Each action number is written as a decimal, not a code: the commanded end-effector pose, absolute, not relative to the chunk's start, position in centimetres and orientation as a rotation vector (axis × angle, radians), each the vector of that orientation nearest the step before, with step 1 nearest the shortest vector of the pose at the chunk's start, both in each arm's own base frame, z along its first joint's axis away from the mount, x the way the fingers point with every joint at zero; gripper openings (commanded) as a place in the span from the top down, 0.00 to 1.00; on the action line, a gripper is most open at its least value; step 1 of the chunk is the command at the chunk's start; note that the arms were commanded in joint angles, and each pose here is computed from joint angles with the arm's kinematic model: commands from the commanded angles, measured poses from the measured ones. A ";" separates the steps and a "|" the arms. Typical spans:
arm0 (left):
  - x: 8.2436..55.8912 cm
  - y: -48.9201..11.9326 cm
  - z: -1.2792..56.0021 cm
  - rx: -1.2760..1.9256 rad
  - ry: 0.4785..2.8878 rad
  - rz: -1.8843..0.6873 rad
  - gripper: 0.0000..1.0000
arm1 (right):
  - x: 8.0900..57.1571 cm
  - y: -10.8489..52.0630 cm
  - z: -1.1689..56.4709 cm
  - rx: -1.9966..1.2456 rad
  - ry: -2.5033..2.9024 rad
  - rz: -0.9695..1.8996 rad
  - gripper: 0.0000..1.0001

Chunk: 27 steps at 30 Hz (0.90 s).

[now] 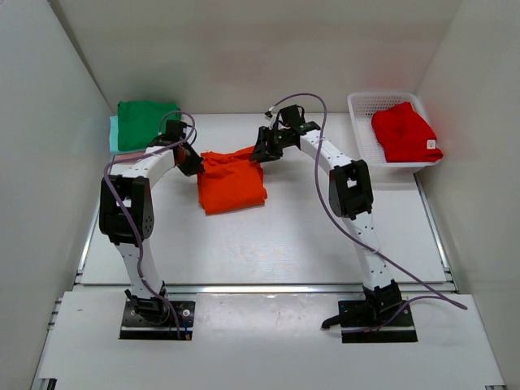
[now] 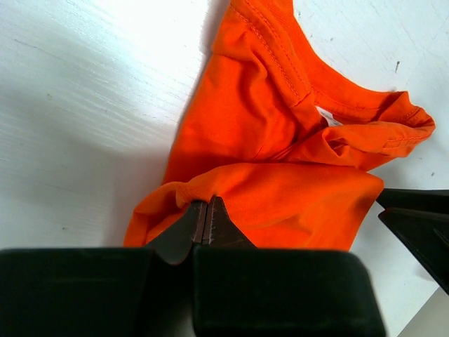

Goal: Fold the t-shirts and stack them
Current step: Fold the long partially folded tshirt into a neat square

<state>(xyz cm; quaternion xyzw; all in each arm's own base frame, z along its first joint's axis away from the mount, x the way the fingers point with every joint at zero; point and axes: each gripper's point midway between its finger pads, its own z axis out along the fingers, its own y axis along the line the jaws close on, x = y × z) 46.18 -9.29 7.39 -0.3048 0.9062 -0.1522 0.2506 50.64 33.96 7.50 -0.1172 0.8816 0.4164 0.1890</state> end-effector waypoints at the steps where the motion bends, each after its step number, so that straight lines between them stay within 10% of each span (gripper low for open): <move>1: 46.6 -8.8 9.3 -0.808 2.408 -0.443 1.00 | 50.6 36.2 8.7 -0.431 2.376 1.260 0.62; 27: 45.7 -9.2 8.4 -0.806 2.424 -0.477 1.00 | 52.2 33.7 6.0 -0.360 2.378 1.111 0.62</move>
